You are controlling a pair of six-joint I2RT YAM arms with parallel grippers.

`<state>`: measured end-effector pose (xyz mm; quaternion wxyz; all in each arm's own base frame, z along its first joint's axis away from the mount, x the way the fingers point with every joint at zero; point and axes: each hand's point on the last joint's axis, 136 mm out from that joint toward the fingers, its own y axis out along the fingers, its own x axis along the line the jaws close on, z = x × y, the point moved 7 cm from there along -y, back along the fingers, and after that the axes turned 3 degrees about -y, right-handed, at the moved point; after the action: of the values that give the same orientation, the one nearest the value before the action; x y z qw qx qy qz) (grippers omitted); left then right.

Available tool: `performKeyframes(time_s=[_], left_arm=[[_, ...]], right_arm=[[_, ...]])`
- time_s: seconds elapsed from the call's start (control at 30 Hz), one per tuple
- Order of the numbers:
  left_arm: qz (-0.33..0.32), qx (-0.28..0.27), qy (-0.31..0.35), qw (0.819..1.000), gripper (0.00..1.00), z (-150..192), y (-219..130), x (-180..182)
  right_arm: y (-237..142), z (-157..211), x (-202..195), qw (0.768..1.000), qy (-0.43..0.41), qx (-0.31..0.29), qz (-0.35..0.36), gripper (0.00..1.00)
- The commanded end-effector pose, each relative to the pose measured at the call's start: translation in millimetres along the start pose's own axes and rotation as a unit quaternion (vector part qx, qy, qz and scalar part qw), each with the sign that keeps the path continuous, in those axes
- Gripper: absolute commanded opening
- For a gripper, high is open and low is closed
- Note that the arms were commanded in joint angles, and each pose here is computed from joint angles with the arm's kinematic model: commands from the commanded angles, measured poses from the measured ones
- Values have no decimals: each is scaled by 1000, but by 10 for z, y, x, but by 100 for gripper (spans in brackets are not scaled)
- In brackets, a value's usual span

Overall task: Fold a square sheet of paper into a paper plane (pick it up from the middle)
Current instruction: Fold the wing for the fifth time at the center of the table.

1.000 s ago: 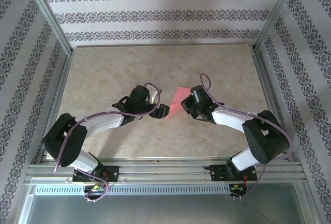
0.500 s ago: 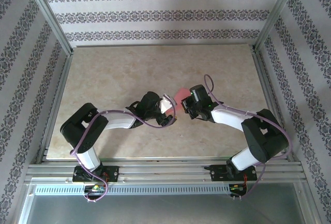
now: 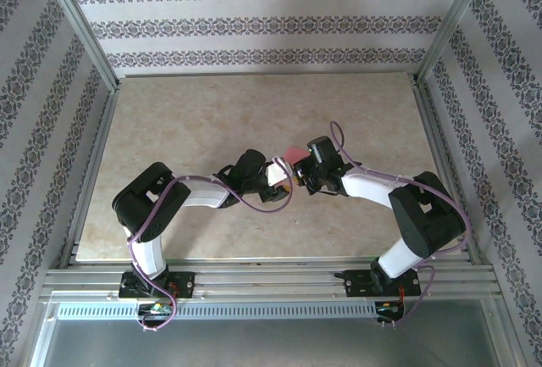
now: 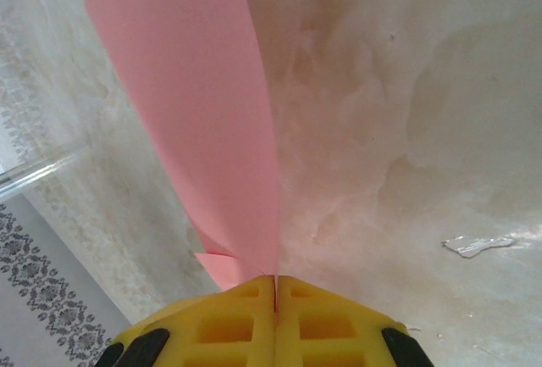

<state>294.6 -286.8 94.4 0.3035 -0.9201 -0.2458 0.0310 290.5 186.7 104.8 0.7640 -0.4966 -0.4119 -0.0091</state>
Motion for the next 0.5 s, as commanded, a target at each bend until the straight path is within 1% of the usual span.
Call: performKeyframes(time_s=[0.0,0.17,0.3,0.47], left_arm=[[-13,-19,23,999,58,-66,23,22],[-12,-21,25,999,57,-40,0,5],[-10,-24,25,999,52,-9,-43,-21],[-11,-25,22,999,50,51,-96,-52]], right_arm=[[-10,12,64,1000,6,22,-1,3],[-52,42,2,999,7,37,6,2],[-91,41,-38,999,9,39,10,2],[-114,28,-55,999,9,38,12,2]])
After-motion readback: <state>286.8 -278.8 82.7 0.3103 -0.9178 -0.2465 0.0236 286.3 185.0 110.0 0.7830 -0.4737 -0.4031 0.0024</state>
